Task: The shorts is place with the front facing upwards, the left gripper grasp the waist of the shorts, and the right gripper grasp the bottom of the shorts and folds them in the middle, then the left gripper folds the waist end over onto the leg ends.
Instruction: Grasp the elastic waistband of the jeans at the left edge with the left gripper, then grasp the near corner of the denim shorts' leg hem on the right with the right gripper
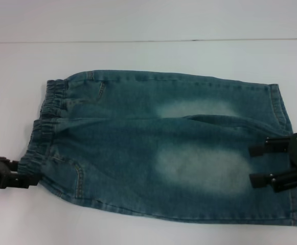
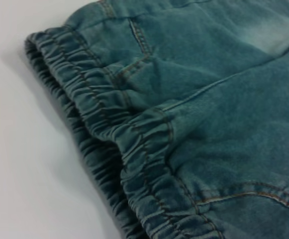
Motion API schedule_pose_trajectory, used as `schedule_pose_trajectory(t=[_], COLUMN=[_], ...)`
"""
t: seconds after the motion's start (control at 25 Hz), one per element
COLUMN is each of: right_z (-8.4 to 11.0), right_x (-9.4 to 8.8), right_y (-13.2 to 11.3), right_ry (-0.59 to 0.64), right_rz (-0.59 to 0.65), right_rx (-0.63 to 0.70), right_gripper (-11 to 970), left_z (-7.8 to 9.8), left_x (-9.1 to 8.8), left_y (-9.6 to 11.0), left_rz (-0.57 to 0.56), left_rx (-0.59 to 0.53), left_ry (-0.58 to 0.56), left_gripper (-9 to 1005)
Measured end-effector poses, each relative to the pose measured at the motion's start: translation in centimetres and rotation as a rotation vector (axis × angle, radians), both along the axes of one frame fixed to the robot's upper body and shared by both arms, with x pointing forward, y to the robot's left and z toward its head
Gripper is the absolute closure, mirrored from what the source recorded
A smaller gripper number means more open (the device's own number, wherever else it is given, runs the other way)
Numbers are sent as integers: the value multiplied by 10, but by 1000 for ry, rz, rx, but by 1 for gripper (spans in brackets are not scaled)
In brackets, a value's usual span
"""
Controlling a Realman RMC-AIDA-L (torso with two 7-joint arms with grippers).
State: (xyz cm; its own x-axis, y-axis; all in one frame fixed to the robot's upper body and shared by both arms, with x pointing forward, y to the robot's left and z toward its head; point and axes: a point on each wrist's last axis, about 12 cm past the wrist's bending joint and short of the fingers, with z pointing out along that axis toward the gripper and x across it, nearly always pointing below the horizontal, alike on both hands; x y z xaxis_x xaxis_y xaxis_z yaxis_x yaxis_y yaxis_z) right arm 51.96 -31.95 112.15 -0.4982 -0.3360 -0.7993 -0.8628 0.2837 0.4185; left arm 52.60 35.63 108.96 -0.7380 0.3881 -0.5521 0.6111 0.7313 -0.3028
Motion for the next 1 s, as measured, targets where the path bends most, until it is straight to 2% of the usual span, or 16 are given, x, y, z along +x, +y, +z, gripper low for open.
schedule_pose_trajectory(t=[0.04, 0.28, 0.48, 0.92, 1.0], right_z=[0, 0, -1, 0, 1], right_x=[0, 0, 0, 0, 1], right_y=[0, 0, -1, 0, 1], right_ry=[0, 0, 1, 1, 4], right_rz=[0, -2, -3, -1, 0], right_rx=[0, -1, -1, -1, 0], right_gripper=[12, 12, 12, 11, 11], left_z=[0, 1, 2, 5, 8], left_x=[0, 2, 3, 2, 3], left_y=[-1, -9, -10, -13, -15], left_rz=[-6, -22, -29, -54, -71], left_rx=[0, 11, 8, -8, -24], left_ry=[-1, -28, -29, -16, -7], left_gripper=[128, 294, 530, 960, 961])
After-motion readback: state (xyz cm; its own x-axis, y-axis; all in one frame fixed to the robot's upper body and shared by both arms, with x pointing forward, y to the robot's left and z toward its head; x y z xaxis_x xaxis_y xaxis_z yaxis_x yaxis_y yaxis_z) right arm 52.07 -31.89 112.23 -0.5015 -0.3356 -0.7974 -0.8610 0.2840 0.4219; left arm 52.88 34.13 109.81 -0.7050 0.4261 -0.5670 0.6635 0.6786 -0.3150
